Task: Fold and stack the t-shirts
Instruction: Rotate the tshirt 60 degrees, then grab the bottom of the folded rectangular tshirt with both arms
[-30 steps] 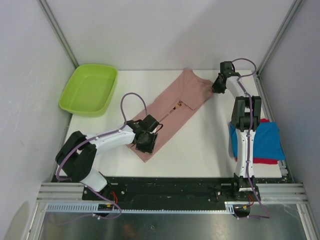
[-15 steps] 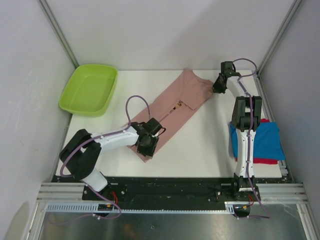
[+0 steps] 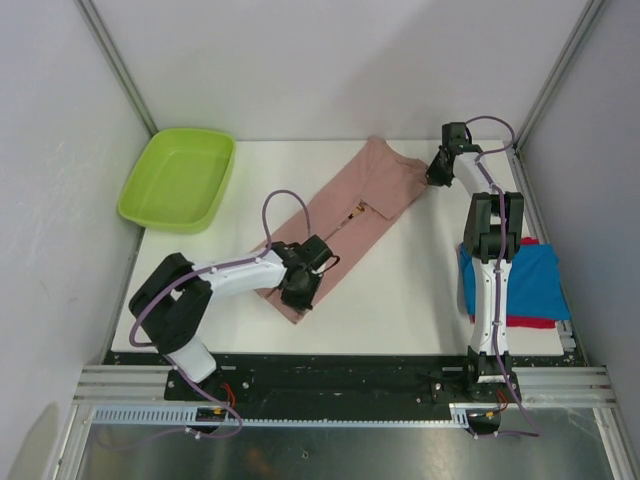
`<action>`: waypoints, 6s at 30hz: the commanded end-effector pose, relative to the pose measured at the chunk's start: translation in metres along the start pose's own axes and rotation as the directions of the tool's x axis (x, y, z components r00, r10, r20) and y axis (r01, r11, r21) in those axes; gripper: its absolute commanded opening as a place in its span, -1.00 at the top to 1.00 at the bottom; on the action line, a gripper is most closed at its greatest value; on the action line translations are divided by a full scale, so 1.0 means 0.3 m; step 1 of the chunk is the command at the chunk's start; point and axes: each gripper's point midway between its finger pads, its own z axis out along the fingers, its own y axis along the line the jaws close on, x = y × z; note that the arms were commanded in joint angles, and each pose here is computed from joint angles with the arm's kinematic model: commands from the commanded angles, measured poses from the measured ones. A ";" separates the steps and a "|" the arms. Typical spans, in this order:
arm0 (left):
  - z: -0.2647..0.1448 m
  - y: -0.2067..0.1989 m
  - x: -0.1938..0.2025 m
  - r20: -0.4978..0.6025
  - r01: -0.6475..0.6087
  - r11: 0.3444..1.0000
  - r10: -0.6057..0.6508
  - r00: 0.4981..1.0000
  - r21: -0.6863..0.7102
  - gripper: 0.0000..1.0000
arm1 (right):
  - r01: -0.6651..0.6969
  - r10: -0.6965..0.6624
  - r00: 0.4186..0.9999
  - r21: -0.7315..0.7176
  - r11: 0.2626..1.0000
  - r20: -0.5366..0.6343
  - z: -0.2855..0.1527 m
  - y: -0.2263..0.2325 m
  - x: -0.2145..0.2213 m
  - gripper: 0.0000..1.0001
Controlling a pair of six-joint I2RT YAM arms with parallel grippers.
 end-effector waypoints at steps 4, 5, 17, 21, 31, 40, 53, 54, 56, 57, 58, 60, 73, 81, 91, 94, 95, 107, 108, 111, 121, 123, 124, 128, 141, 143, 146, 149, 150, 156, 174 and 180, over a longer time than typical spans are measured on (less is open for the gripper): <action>-0.023 -0.173 -0.052 0.016 -0.106 0.987 0.105 0.994 0.118 1.00 | -0.020 0.020 0.992 -0.001 1.000 0.122 0.002 -0.025 -0.152 0.66; -0.025 -0.192 -0.055 0.016 -0.113 0.985 0.112 0.994 0.129 1.00 | -0.024 0.024 0.991 -0.002 1.000 0.133 -0.002 -0.027 -0.169 0.55; -0.031 -0.453 -0.082 -0.007 -0.158 0.952 0.166 0.986 0.264 1.00 | -0.062 0.066 0.979 -0.025 0.998 0.191 -0.159 -0.014 -0.300 -0.19; -0.024 -0.570 -0.075 -0.020 -0.169 0.938 0.183 0.983 0.303 1.00 | -0.074 0.079 0.986 -0.038 0.997 0.145 -0.226 -0.016 -0.253 -0.19; -0.137 -0.618 -0.100 0.061 -0.154 0.931 0.142 0.988 0.331 0.30 | -0.090 0.091 0.996 -0.073 0.993 0.001 -0.474 -0.075 0.071 -0.19; -0.336 -0.368 -0.080 0.193 -0.004 0.941 -0.065 0.979 0.338 -0.05 | -0.078 0.065 0.991 -0.112 0.991 -0.117 -0.791 -0.064 0.533 -0.15; -0.335 -0.089 -0.080 0.247 0.145 0.931 -0.236 0.940 0.336 0.31 | -0.050 0.014 0.973 -0.150 0.987 -0.229 -1.028 -0.020 1.134 0.21; -0.325 -0.102 -0.073 0.238 0.127 0.934 -0.214 0.948 0.334 0.33 | -0.047 0.013 0.974 -0.147 0.988 -0.227 -1.033 -0.022 1.147 0.21; -0.301 -0.134 -0.053 0.220 0.092 0.940 -0.171 0.960 0.329 0.35 | -0.050 0.018 0.975 -0.139 0.989 -0.222 -1.035 -0.026 1.167 0.22; -0.285 -0.156 -0.037 0.207 0.071 0.942 -0.145 0.967 0.328 0.35 | -0.052 0.021 0.975 -0.135 0.989 -0.222 -1.036 -0.029 1.176 0.22; -0.273 -0.179 -0.024 0.197 0.053 0.942 -0.124 0.972 0.330 0.35 | -0.054 0.024 0.975 -0.132 0.990 -0.220 -1.037 -0.034 1.183 0.22; -0.247 -0.218 -0.001 0.177 0.028 0.943 -0.091 0.980 0.331 0.34 | -0.058 0.031 0.976 -0.121 0.991 -0.215 -1.036 -0.050 1.192 0.22; -0.095 -0.338 0.030 0.105 -0.030 0.952 -0.003 0.994 0.306 0.27 | -0.107 0.086 0.978 -0.106 0.989 -0.188 -1.056 -0.148 1.178 0.22; -0.046 -0.342 0.019 0.105 -0.027 0.959 -0.003 0.994 0.283 0.27 | -0.106 0.082 0.976 -0.106 0.989 -0.202 -1.053 -0.159 1.197 0.22; -0.057 -0.348 0.006 0.125 -0.016 0.956 -0.022 0.992 0.294 0.70 | -0.110 0.087 0.973 -0.098 0.989 -0.215 -1.041 -0.184 1.221 0.22; -0.070 -0.334 0.006 0.143 -0.007 0.958 -0.036 0.989 0.288 0.92 | -0.106 0.082 0.972 -0.099 0.989 -0.220 -1.039 -0.183 1.229 0.22; -0.076 -0.327 0.008 0.149 -0.001 0.959 -0.043 0.988 0.284 0.96 | -0.104 0.080 0.972 -0.100 0.989 -0.222 -1.038 -0.181 1.232 0.22; -0.056 -0.225 0.066 0.127 0.030 0.981 -0.055 0.990 0.194 1.00 | -0.075 0.041 0.966 -0.123 0.990 -0.255 -1.023 -0.133 1.303 0.21; -0.052 -0.222 0.066 0.127 0.028 0.982 -0.052 0.991 0.187 0.99 | -0.073 0.038 0.965 -0.125 0.989 -0.258 -1.022 -0.127 1.311 0.21; -0.055 -0.217 0.056 0.137 0.025 0.983 -0.051 0.989 0.183 0.79 | -0.067 0.029 0.963 -0.135 0.989 -0.268 -1.019 -0.110 1.336 0.20; -0.198 -0.209 0.012 0.223 0.031 0.959 -0.097 0.970 0.283 0.16 | -0.069 0.018 0.964 -0.183 0.981 -0.266 -1.014 -0.049 1.403 0.16; -0.209 -0.160 -0.003 0.239 0.067 0.959 -0.136 0.961 0.275 0.16 | -0.065 0.014 0.964 -0.187 0.980 -0.264 -1.009 -0.043 1.417 0.15; -0.210 -0.130 -0.011 0.243 0.090 0.959 -0.158 0.957 0.269 0.16 | -0.063 0.012 0.964 -0.186 0.981 -0.265 -1.005 -0.040 1.425 0.16; -0.211 -0.016 -0.045 0.262 0.176 0.955 -0.238 0.935 0.238 0.18 | -0.048 0.002 0.960 -0.157 0.986 -0.279 -0.985 -0.050 1.465 0.17; -0.133 0.209 -0.051 0.244 0.332 0.935 -0.353 0.903 0.124 0.24 | -0.046 0.010 0.961 -0.123 0.991 -0.278 -0.958 -0.058 1.514 0.25; -0.124 0.224 -0.051 0.241 0.338 0.935 -0.355 0.903 0.110 0.23 | -0.044 0.008 0.960 -0.122 0.992 -0.279 -0.957 -0.059 1.518 0.27; -0.107 0.233 -0.054 0.230 0.332 0.938 -0.347 0.909 0.104 0.22 | -0.041 0.005 0.959 -0.123 0.992 -0.283 -0.954 -0.057 1.526 0.31; -0.082 0.231 -0.052 0.203 0.324 0.941 -0.338 0.919 0.099 0.22 | -0.039 0.002 0.958 -0.122 0.992 -0.288 -0.948 -0.054 1.534 0.37; -0.073 0.230 -0.052 0.195 0.321 0.942 -0.334 0.922 0.099 0.23 | -0.036 0.000 0.957 -0.120 0.992 -0.290 -0.946 -0.055 1.537 0.39; -0.025 0.228 -0.039 0.144 0.322 0.943 -0.332 0.932 0.086 0.28 | -0.029 -0.006 0.956 -0.116 0.993 -0.292 -0.942 -0.059 1.543 0.51; -0.018 0.141 0.085 0.061 0.368 0.915 -0.382 0.922 0.164 0.98 | 0.048 -0.075 0.947 -0.096 0.994 -0.312 -0.984 -0.129 1.514 1.00; -0.060 0.050 0.163 0.041 0.366 0.900 -0.386 0.922 0.237 1.00 | 0.099 -0.132 0.927 -0.110 0.989 -0.352 -1.049 -0.180 1.537 1.00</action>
